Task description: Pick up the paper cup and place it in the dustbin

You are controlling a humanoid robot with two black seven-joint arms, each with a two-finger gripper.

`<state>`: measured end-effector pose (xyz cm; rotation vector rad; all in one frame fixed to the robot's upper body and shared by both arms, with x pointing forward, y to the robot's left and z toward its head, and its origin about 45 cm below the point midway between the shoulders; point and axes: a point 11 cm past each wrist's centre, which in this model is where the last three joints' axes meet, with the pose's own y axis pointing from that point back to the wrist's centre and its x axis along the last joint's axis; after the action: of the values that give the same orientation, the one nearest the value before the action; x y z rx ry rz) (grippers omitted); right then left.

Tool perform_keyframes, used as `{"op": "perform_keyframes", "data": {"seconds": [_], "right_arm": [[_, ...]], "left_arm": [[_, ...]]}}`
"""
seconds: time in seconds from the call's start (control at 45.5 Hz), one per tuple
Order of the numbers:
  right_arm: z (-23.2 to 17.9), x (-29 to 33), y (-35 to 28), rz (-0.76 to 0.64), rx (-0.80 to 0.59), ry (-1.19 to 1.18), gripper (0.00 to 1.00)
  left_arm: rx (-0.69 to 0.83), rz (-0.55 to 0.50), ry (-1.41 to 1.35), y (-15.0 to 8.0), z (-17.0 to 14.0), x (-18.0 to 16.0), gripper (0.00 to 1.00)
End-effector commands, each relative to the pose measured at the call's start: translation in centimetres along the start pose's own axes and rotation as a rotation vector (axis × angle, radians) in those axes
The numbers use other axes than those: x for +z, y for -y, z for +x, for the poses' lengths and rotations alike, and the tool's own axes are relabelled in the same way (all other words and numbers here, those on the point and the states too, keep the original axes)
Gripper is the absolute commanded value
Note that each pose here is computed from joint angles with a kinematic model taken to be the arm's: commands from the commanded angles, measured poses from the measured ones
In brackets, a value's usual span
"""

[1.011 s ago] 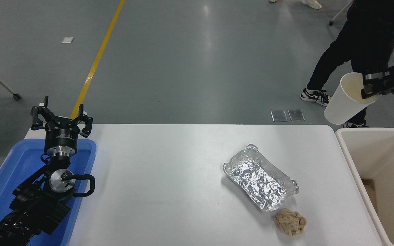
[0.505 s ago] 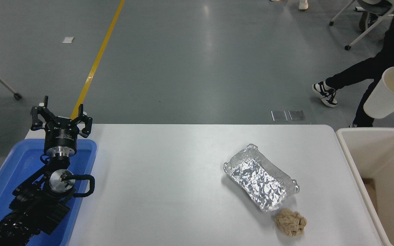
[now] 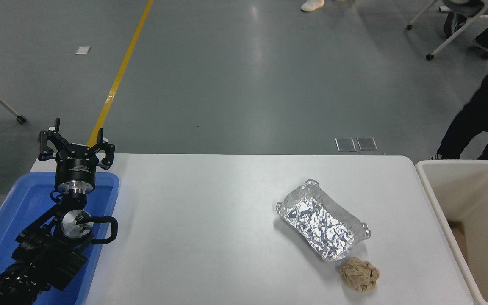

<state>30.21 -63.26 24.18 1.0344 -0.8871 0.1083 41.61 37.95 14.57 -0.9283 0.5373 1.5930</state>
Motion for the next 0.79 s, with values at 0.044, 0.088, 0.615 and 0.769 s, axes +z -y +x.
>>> {"op": "perform_keyframes", "data": {"seconds": [0.044, 0.088, 0.615, 0.769], "right_arm": [[-10.6, -2.8, 5.7, -0.06, -0.009, 0.209, 0.0], [-11.8, -3.6, 6.2, -0.062, -0.016, 0.235, 0.0], [-15.9, -6.8, 7.3, -0.052, -0.028, 0.345, 0.0], [-15.3, -8.4, 7.0, -0.009, -0.05, 0.353, 0.69]], "left_arm": [[0.0, 0.0, 0.0, 0.0, 0.0, 0.0, 0.99], [0.0, 0.0, 0.0, 0.0, 0.0, 0.0, 0.99], [0.001, -0.002, -0.001, 0.0, 0.0, 0.0, 0.99], [0.001, -0.002, -0.001, 0.0, 0.0, 0.0, 0.99]]}}
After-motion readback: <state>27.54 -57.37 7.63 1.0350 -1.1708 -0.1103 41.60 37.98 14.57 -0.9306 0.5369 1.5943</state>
